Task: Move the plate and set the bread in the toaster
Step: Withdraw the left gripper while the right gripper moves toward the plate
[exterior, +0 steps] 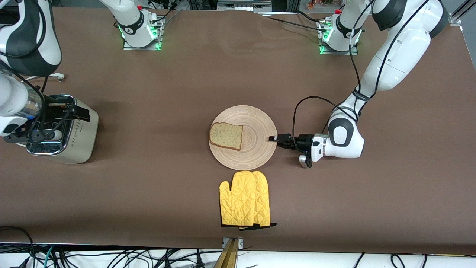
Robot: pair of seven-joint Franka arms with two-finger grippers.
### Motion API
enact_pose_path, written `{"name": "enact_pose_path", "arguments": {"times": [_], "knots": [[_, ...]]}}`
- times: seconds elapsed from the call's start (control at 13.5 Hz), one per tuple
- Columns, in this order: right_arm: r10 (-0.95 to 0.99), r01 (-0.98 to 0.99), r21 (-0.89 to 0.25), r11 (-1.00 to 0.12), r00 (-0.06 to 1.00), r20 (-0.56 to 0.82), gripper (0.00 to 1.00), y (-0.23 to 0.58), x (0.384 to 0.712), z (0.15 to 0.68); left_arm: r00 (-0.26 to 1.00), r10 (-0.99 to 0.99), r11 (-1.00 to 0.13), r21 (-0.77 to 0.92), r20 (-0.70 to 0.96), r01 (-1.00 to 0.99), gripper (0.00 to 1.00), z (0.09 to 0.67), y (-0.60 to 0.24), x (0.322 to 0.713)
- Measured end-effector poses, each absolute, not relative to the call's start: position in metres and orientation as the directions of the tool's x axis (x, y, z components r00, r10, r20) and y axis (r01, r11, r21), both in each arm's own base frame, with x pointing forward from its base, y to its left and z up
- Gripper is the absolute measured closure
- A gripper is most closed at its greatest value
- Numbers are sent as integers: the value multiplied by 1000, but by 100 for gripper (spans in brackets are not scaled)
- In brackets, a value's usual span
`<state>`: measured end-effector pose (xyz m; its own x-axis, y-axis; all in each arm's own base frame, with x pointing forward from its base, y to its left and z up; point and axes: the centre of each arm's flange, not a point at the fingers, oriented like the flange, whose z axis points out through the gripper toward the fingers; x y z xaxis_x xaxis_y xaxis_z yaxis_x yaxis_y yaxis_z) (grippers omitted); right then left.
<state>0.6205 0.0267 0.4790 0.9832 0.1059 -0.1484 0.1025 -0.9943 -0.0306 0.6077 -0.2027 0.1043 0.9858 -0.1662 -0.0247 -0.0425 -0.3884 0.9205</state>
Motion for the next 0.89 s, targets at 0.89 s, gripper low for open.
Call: {"name": "enact_pose_path", "arguments": {"times": [0.89], "knots": [[179, 74, -387, -919, 953, -244, 0, 204, 632, 318, 929, -359, -874, 382, -91, -300, 0, 381, -67, 648]]}}
